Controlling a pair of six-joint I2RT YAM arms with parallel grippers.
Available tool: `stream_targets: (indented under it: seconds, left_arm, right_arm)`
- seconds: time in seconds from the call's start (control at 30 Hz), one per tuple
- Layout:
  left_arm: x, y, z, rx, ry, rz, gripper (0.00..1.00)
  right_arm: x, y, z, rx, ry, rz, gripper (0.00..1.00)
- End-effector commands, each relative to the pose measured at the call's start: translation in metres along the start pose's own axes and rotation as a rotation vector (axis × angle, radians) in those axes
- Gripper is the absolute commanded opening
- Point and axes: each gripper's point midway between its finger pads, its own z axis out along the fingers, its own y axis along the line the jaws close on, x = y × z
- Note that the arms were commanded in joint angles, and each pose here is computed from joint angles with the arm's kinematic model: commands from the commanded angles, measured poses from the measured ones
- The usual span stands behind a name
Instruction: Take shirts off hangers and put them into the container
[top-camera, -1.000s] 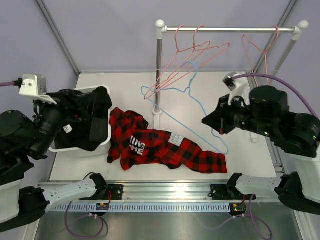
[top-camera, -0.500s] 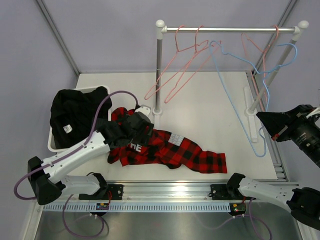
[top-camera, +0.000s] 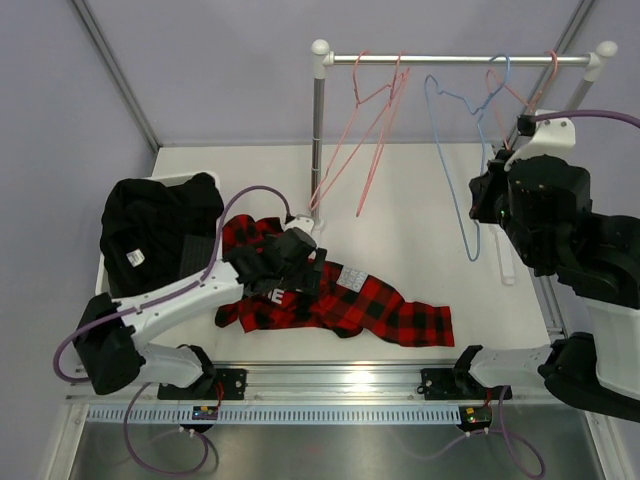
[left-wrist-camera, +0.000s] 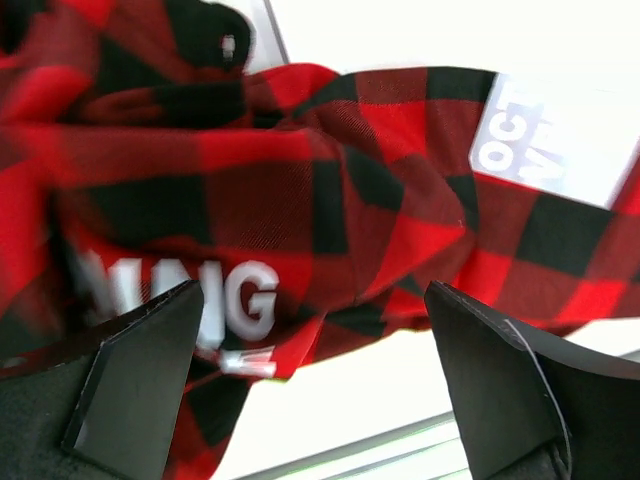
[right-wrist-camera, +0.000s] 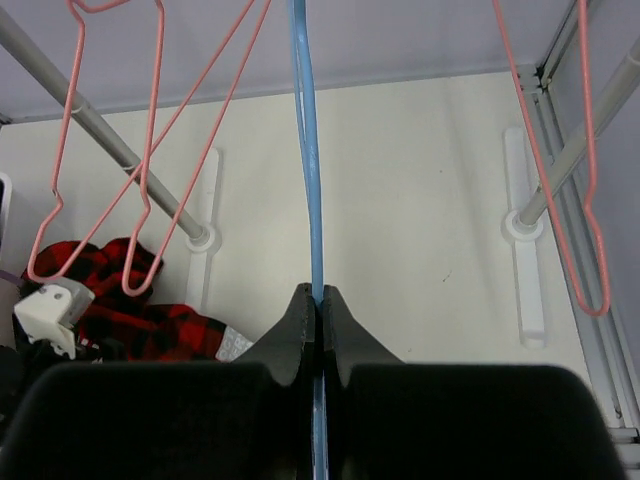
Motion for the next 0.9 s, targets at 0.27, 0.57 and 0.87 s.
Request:
stream_targets:
  seconds: [0.27,0.57,0.87]
  left_arm:
    - [0.050,0.005,0.075,-0.074,0.146,-0.049,0.99]
    - [0.092,-0.006,0.102,0.044,0.259,-0.076,0.69]
    - [0.037,-0.018,0.060,0.135,0.092,-0.132,0.00]
  right_arm:
    - [-0.014,-0.023,0.041,0.105,0.006,-0.047,0.00]
    - [-0.016,-0.020,0.091,0.088,0.043,-0.054,0.00]
    - [0.014,-0.017,0.105,0.056,0.112,-0.019,0.00]
